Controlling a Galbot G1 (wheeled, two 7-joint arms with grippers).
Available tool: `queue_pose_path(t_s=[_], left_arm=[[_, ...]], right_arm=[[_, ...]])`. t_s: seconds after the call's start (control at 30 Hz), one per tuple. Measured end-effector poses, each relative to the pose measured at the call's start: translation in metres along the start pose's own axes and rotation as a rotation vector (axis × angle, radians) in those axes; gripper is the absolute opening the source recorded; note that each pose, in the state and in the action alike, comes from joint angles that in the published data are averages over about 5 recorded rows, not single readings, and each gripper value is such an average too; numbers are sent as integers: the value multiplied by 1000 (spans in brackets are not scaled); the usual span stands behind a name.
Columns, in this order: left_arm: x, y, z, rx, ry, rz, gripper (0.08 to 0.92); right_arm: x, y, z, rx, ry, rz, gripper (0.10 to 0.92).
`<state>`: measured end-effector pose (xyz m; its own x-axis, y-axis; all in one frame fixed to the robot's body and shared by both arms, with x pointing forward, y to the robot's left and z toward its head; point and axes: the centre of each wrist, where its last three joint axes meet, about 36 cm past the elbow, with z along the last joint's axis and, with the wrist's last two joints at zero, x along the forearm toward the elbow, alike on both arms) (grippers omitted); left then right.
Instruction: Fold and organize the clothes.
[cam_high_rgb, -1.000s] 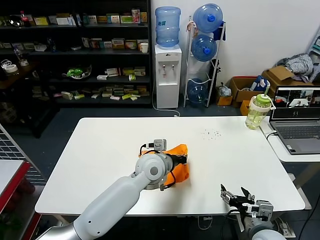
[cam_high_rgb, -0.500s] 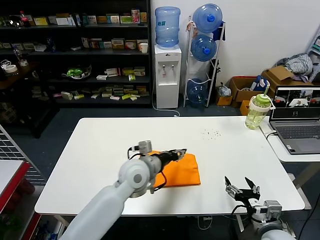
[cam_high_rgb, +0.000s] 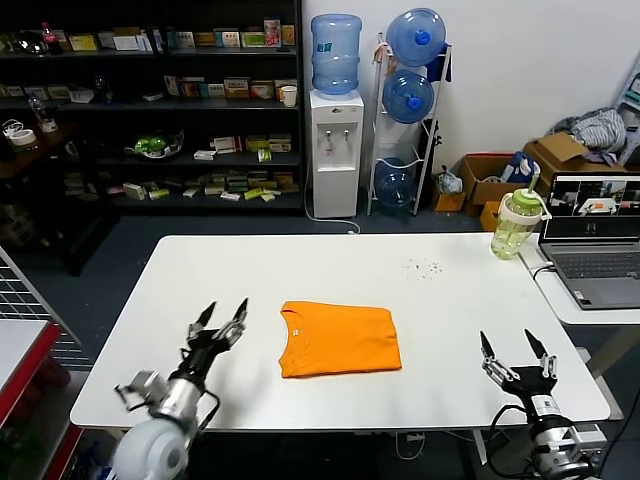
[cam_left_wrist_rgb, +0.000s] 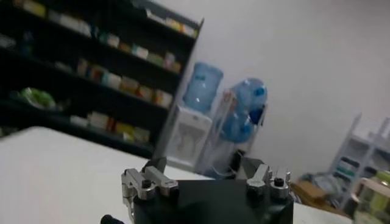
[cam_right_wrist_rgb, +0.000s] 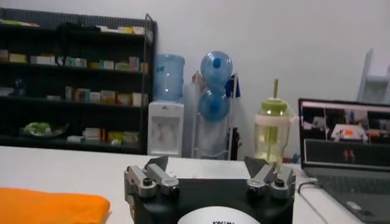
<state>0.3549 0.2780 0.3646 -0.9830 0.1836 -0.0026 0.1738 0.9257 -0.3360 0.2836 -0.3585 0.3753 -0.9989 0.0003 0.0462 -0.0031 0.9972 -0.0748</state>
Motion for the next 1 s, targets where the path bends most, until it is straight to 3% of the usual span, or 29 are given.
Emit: queue_pose_path(t_s=[0.17,0.4,0.7,1.0], left_arm=[[42,25,1,-109,-96,-4,823],[70,38,1,-188,-169,-10,823],[85,41,8,-230,-215,-17,823],[97,39,14,-263,-221,-27,823]], right_arm=[[11,0,8,42,-70,18,823],[27,4,22,69,-125,45,823],[35,10,32,79,-166,53,823],[36,15,38,73,-184,57,823]])
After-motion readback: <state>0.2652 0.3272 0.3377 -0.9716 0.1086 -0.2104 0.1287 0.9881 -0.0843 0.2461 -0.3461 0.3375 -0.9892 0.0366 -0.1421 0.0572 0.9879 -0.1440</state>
